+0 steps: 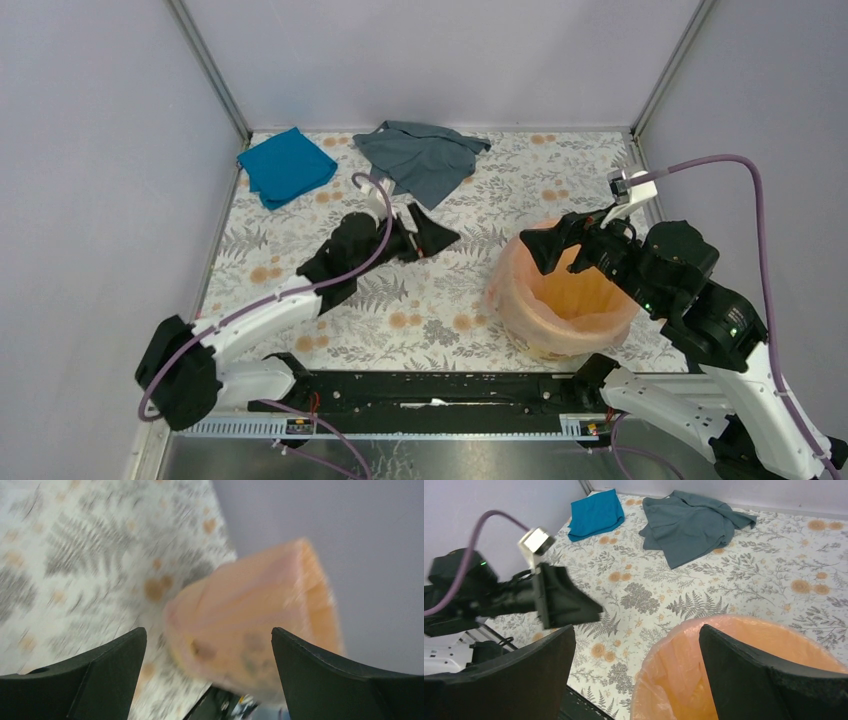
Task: Put the trash bags into the trash bin
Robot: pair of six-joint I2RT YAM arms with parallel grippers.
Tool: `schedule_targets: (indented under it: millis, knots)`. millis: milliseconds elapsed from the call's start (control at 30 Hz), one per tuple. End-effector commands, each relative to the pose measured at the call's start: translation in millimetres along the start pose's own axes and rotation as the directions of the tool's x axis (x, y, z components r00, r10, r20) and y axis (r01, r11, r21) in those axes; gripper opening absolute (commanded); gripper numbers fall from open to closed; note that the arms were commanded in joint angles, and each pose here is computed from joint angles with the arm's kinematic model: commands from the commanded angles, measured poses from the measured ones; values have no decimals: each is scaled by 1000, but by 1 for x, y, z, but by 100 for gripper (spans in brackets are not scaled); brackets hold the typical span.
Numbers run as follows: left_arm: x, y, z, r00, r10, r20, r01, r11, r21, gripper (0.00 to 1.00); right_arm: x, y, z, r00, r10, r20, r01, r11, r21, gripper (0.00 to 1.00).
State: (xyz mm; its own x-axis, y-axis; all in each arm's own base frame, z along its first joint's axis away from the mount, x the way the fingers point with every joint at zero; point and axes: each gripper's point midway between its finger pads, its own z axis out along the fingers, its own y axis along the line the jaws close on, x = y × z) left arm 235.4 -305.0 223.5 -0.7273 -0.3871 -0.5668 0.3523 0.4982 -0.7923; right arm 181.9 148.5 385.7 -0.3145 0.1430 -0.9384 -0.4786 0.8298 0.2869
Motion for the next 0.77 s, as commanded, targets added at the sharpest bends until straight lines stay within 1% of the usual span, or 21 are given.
schedule_targets:
  millis: [0, 67, 100, 133, 167, 233, 333, 467, 600, 667, 733]
  knots:
    - [-30, -27, -66, 970, 207, 129, -206, 978, -26, 99, -36, -3, -10, 994, -36, 108, 33, 999, 33, 100]
    - [-66, -50, -103, 927, 290, 238, -283, 957, -66, 99, -53, -8, -20, 989, -39, 143, 29, 997, 72, 100]
    - [-85, -65, -122, 896, 332, 295, -323, 943, -82, 99, -62, -9, -26, 986, -44, 163, 32, 996, 81, 100]
    - [-108, -89, -146, 855, 363, 369, -359, 930, -83, 99, -71, -10, -33, 981, -48, 187, 32, 996, 88, 100]
    - [-126, -103, -166, 816, 395, 421, -391, 915, -101, 99, -80, -11, -40, 976, -44, 213, 24, 995, 97, 100]
    - [-154, -127, -200, 746, 443, 497, -434, 890, -141, 99, -98, -15, -56, 961, -41, 274, 9, 993, 115, 100]
    - [-182, -158, -233, 667, 499, 553, -490, 853, -178, 99, -118, -15, -75, 937, -49, 345, 10, 994, 113, 100]
    - [-205, -186, -261, 603, 526, 600, -524, 828, -200, 99, -130, -19, -85, 919, -45, 392, -7, 991, 131, 100]
    - [-218, -204, -283, 543, 524, 657, -541, 816, -203, 99, -128, -21, -81, 919, -42, 391, -15, 990, 141, 100]
    - [-221, -205, -287, 524, 528, 668, -546, 811, -212, 99, -121, -18, -73, 925, -44, 378, -4, 992, 124, 100]
    - [-222, -205, -288, 518, 531, 670, -547, 809, -218, 99, -119, -17, -70, 927, -40, 372, -6, 993, 122, 100]
